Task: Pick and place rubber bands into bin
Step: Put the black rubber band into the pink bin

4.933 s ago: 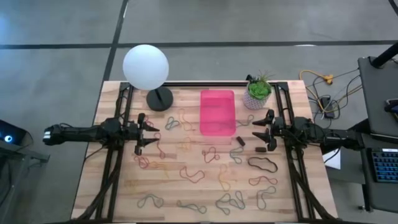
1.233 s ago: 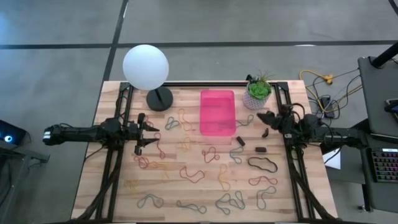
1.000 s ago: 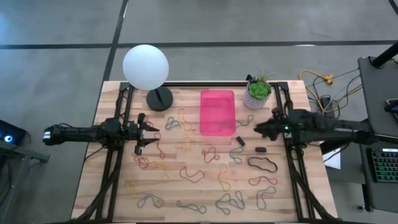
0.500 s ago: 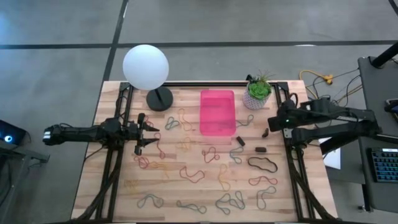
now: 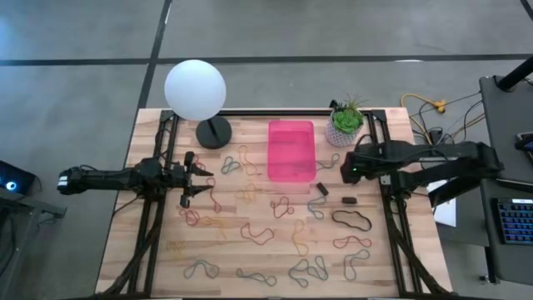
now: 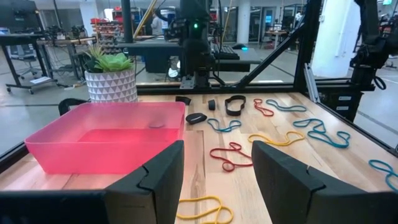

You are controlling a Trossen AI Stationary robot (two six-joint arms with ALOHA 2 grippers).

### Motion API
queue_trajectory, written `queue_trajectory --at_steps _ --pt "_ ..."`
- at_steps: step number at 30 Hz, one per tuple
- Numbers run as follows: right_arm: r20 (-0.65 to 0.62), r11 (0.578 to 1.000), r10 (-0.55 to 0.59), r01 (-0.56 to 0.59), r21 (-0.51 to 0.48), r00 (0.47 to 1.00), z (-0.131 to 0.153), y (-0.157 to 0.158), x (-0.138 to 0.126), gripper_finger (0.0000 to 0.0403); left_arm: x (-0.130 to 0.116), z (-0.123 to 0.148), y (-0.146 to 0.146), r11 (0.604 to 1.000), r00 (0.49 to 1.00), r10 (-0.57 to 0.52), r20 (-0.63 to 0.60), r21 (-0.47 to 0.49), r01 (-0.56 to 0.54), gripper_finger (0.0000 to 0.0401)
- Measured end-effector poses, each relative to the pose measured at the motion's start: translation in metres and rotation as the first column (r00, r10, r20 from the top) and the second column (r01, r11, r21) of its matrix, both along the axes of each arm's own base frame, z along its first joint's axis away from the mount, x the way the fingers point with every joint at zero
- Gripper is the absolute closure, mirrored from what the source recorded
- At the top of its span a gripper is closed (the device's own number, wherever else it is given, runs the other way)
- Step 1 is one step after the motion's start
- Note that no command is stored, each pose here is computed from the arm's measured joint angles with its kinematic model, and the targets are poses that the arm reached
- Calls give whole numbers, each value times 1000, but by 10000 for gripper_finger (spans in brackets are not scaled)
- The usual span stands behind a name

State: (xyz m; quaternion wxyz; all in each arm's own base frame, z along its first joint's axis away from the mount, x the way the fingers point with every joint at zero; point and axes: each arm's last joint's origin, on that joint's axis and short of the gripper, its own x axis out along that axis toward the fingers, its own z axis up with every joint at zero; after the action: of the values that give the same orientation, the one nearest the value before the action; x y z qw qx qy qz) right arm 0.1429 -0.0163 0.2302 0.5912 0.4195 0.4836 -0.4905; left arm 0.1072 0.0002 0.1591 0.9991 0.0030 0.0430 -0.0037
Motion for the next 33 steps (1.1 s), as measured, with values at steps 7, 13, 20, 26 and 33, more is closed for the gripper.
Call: queue_trajectory --at_steps 7,13,20,26,33 --pt "-142 994 -43 57 93 989 -27 -3 23 174 0 0 0 1000 1000 0 0 0 0 228" --pt "-214 960 -194 230 162 957 -60 -8 22 175 0 0 0 1000 1000 0 0 0 0 228" --pt "-24 896 -419 418 148 908 -76 -9 17 175 0 0 0 1000 1000 0 0 0 0 228" --pt "-13 838 -540 539 77 841 -85 -9 3 175 0 0 0 1000 1000 0 0 0 0 228" --pt "-5 823 -568 568 7 823 -93 -10 -4 179 0 0 0 1000 1000 0 0 0 0 228"
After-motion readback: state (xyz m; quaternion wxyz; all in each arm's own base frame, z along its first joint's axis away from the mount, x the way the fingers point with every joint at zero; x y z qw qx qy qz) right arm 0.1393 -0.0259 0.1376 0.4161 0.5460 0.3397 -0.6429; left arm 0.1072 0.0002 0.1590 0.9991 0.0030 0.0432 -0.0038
